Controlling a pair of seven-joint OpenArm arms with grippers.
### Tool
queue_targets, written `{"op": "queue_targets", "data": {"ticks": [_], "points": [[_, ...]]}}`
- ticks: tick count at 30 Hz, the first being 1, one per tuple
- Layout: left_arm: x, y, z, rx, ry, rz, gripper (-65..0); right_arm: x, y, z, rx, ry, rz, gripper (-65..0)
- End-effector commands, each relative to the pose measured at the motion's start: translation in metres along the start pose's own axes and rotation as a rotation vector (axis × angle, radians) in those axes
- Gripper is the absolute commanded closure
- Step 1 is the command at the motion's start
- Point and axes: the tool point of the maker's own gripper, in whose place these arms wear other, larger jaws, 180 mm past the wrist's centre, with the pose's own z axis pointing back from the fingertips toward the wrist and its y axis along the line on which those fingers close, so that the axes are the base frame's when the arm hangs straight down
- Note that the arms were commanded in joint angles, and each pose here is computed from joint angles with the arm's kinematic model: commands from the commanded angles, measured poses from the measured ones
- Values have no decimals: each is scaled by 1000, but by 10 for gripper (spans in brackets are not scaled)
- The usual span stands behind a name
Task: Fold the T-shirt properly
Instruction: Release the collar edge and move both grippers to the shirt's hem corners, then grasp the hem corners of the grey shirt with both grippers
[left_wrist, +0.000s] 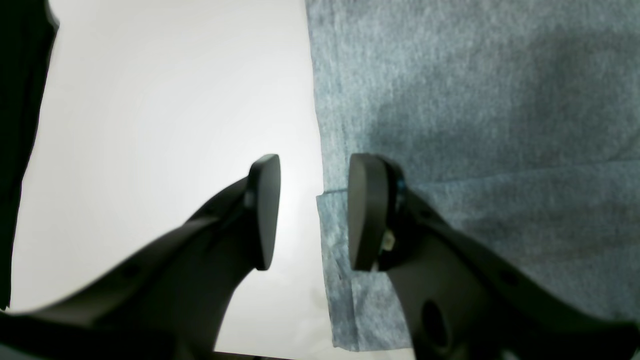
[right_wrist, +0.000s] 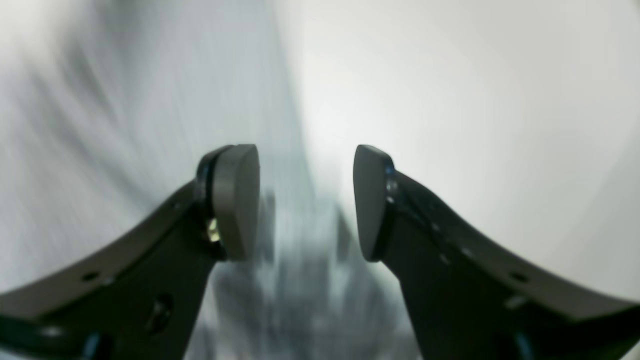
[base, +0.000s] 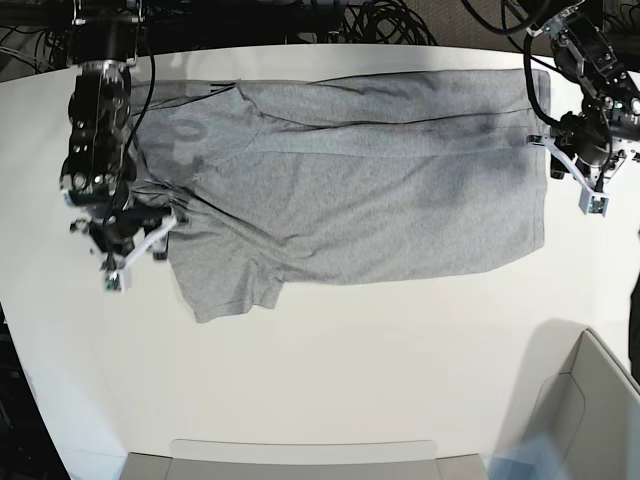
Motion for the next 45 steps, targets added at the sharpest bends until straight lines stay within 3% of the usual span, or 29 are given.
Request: {"op": "queue_targets", "data": {"ticks": [1,3,6,9,14,16,20,29,35,41,45], "points": [[10,5,5,15,-32,-11,-233,21,-5,2,-12,-45,15,-301],[10,5,5,15,-32,-11,-233,45,-5,-9,-6,-62,20,-301],[10,5,5,15,-32,-11,-233,59,-14,-39,-2,-1,35,-301],[10,5,5,15,-31,-11,-233,59,-24,-69,29,76,39,-301],[9,5,5,15,-25,-11,-233,43,-31,-98,49,65,-3,-301],[9,5,5,15,-25,-11,-233,29,-29,-107,62,112,-2,-301],[9,5,5,14,-25,-10,-233,14,3,-117,158,136,72,-301],[7,-2,3,-1,-23,2,-233,-10,26,-130,203,165,32,-301],[7,-7,1,-14,-33,14,-233,-47,36,-136,218,246,-4,-301],[73,-8,6,-21,-186,20,-236,-60,40,-136,210,277,42,-301],[114,-32,-13,-112,-213,-19,-272,-63,37,-136,197,291,73,-301]]}}
